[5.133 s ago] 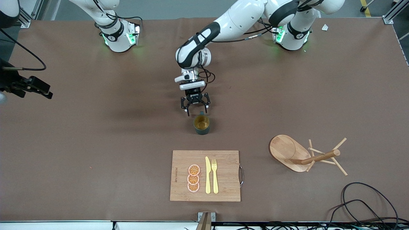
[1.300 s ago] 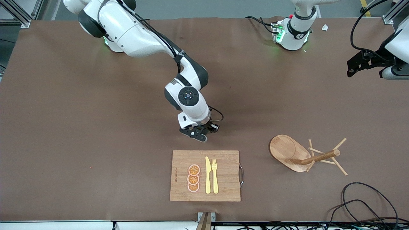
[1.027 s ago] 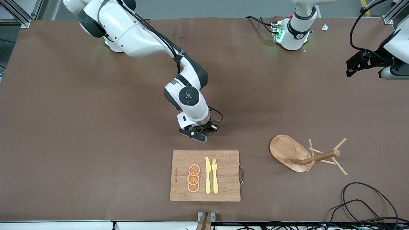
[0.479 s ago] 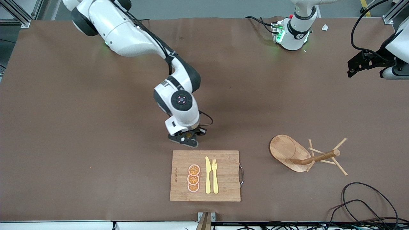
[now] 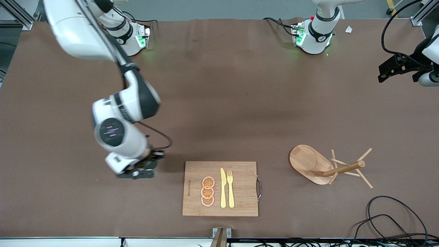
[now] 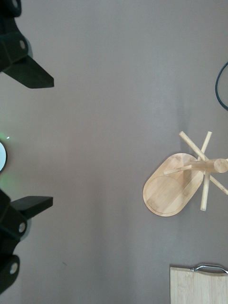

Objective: Transfer cup from left to right arm and place
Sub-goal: 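Carry the mug with the right gripper away from the cutting board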

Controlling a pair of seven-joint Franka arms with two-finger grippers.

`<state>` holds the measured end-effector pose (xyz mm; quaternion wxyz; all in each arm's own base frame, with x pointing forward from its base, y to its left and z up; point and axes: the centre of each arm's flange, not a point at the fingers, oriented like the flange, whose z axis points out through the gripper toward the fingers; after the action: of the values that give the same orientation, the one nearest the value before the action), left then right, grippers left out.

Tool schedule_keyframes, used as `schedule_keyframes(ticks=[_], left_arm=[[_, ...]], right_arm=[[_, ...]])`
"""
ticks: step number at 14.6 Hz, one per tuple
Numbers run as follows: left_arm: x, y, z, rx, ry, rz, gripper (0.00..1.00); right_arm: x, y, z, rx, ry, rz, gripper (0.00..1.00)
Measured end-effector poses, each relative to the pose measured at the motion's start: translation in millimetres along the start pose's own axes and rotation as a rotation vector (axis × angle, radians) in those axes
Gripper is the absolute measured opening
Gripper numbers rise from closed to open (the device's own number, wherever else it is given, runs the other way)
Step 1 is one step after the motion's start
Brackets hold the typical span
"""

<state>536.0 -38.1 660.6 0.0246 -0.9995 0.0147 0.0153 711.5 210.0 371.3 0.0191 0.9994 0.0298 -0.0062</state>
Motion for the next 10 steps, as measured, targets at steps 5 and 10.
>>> schedule_keyframes(ticks=[5,10], left_arm=[[0.2,7.3,-0.9,-0.001,0.006,0.013,1.00],[0.6,12.7,-1.7,-0.002,0.013,0.023,1.00]], right_arm=[[-4.6,106.9,27.9,0.000,-0.014,-0.131,0.05],[-49.1,151.4,86.0,0.005,0.027,-0.225,0.05]])
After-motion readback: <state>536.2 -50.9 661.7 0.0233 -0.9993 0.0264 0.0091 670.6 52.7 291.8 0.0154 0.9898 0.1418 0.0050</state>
